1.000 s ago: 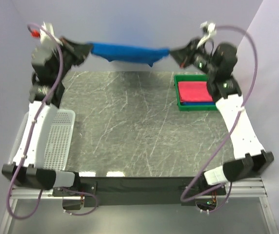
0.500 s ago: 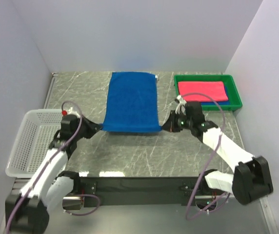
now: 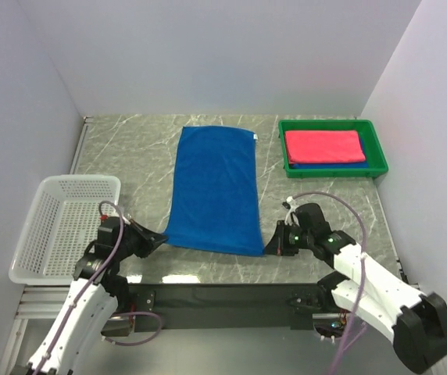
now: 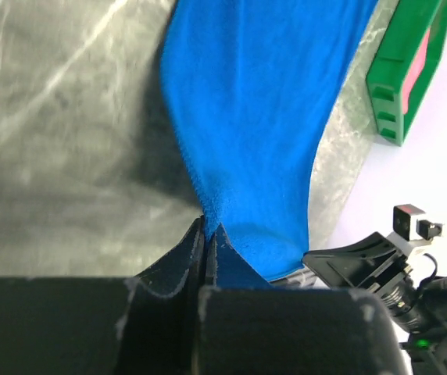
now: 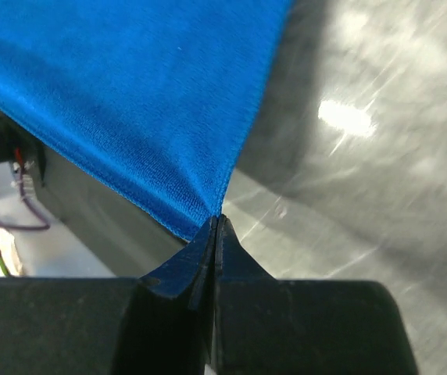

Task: Fold and stack the towels
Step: Move the towel to the center of the board

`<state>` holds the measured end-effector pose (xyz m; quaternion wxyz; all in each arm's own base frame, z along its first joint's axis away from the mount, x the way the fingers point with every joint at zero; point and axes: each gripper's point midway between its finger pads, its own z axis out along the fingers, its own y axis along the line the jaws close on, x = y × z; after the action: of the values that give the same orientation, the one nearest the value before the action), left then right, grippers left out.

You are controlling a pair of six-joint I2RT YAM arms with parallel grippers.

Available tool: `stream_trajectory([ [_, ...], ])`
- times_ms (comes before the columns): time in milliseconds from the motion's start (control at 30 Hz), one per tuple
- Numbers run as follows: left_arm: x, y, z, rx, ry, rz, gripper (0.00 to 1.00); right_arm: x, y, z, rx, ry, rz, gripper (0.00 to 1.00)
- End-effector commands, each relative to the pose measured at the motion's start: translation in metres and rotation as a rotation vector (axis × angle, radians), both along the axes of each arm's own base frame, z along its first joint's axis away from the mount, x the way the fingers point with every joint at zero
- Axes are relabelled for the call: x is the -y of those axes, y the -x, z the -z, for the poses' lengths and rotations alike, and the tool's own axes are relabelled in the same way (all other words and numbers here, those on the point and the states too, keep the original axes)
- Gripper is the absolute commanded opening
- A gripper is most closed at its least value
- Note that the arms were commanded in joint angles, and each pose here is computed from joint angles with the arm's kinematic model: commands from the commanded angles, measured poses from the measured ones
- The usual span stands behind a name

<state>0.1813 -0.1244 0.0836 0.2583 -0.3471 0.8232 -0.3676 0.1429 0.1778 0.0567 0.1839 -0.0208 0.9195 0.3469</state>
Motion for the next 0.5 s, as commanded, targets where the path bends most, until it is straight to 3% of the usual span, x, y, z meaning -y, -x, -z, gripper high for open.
stream_trajectory([
  [0, -0.007, 0.012, -0.024, 0.0, 0.02, -0.056, 0.01, 0.004, 0.016, -0.004, -0.027, 0.013, 0.039, 0.0],
  [100, -0.019, 0.017, -0.053, 0.07, -0.022, -0.092, 0.01, 0.005, 0.022, -0.013, -0.025, 0.001, 0.055, 0.0],
  [233, -0.023, 0.023, -0.056, 0.056, -0.044, -0.095, 0.07, 0.013, 0.014, -0.021, 0.025, 0.029, 0.104, 0.0],
  [467, -0.011, 0.021, -0.02, -0.021, 0.012, -0.073, 0.08, 0.009, 0.015, -0.007, -0.004, 0.025, 0.097, 0.0],
])
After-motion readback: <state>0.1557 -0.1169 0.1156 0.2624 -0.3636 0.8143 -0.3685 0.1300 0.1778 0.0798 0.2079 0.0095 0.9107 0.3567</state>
